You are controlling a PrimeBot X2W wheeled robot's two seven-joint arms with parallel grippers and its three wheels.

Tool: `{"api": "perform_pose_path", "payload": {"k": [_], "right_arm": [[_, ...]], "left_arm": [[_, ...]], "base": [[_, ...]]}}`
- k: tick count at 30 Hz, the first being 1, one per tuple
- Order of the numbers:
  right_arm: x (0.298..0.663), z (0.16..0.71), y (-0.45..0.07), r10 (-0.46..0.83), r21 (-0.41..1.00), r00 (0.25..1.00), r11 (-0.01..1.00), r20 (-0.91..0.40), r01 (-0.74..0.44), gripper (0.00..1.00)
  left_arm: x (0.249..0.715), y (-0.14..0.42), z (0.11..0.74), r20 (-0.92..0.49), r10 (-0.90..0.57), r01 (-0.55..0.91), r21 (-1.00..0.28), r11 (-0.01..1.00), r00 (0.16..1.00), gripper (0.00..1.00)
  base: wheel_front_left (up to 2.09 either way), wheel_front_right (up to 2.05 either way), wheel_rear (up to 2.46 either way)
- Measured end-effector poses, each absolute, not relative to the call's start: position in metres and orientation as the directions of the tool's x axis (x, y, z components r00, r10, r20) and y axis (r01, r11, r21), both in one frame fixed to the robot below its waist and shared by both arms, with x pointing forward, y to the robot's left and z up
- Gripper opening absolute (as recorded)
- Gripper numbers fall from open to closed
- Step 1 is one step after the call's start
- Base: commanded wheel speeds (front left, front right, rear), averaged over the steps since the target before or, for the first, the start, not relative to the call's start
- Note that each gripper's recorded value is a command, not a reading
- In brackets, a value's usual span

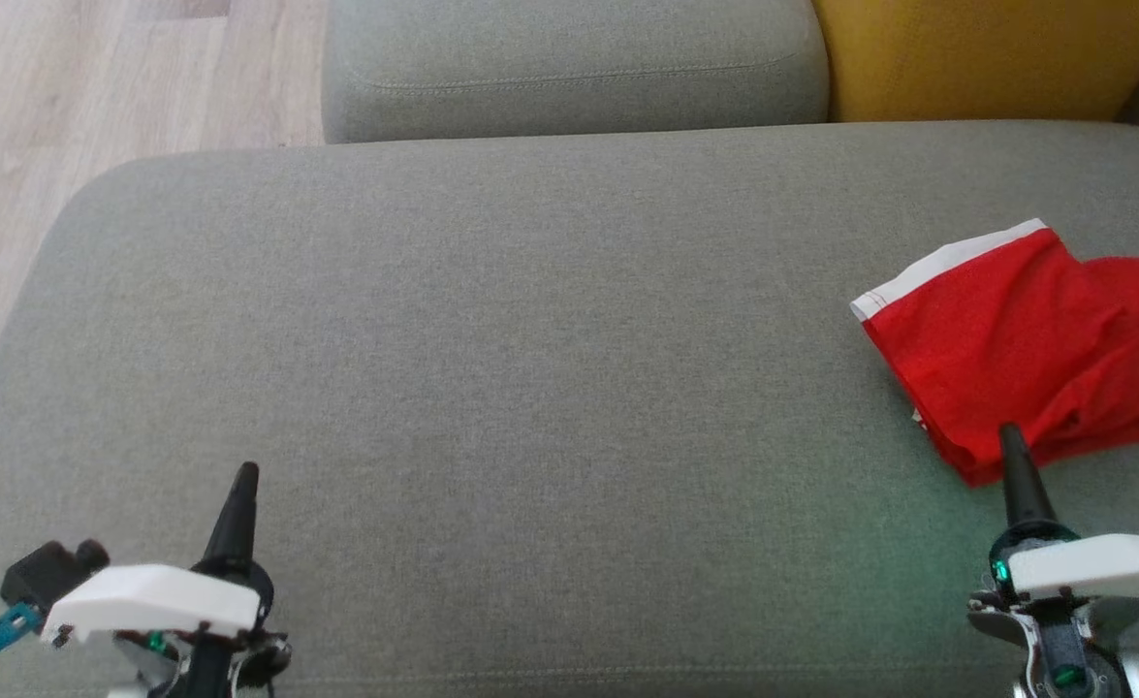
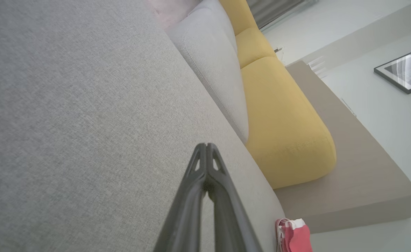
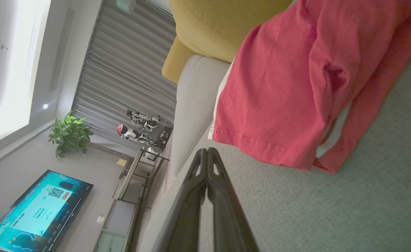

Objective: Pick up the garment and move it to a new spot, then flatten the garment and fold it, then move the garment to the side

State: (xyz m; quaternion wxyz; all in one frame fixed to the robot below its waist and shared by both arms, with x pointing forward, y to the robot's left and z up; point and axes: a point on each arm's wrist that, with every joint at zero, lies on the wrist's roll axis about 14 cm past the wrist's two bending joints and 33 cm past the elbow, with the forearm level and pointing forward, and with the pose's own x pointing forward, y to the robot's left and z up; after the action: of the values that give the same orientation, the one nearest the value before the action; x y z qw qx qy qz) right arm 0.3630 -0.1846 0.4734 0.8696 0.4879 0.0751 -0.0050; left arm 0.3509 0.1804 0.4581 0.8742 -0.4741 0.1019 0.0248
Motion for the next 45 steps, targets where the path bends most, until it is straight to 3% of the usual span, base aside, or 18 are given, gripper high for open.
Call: {"api": "perform_pose_path", "payload": {"k": [45], "right_arm": [[0.373,0.479,-0.206,-0.025,0.996,0.996,0.012,-0.085,0.085,0.0]], "left_arm": [[0.373,0.188,0.476,-0.099,-0.03,-0.099,-0.995,0.021,0.995,0.0]], "base": [[0.0,0.0,0.0]]}}
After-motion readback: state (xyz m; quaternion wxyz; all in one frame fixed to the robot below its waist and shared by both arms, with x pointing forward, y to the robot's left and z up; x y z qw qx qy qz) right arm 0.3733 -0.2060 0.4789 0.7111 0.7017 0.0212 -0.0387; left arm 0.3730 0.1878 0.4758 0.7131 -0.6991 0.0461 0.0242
